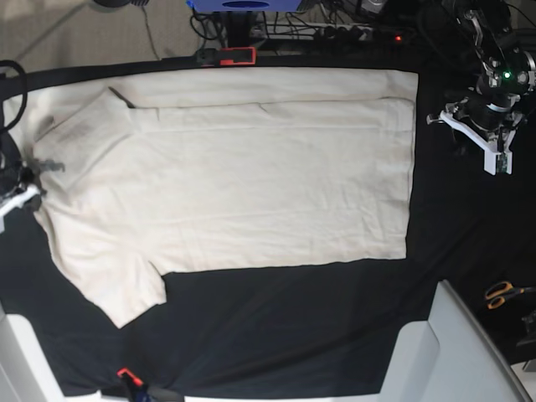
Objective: Fold the T-shirt properly
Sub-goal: 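Move the right gripper to the sleeve and grasp its edge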
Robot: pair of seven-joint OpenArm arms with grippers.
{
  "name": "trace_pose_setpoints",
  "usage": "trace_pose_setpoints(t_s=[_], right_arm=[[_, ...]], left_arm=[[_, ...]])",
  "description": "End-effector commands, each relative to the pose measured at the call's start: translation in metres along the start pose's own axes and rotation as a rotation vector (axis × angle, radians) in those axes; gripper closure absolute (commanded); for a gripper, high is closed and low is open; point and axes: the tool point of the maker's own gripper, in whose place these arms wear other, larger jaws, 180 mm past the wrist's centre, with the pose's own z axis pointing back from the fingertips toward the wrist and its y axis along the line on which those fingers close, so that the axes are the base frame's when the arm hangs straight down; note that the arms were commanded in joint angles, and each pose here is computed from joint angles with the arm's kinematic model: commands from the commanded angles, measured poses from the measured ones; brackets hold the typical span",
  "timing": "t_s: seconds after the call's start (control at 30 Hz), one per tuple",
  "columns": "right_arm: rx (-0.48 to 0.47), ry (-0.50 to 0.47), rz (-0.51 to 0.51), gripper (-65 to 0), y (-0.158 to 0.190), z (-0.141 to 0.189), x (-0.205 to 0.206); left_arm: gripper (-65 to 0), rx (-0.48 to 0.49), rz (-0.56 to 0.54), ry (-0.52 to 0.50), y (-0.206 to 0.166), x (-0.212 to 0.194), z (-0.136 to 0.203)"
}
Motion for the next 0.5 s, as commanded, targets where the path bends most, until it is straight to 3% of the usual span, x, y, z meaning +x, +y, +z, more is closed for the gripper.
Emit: trace_pose_setpoints(t_s=[0.0, 0.47], right_arm=[[0.004, -0.062, 0.002, 0.0, -0.005, 0.009, 0.022], [0.101, -0.176, 0.065, 0.0, 0.029, 0.039, 0.037]], left_arm=[[-20.7, 0.006, -0.011, -0.039, 0.004, 0.012, 0.002], [-20.7, 0.004, -0.012, -0.039, 0.003, 0.012, 0.002]])
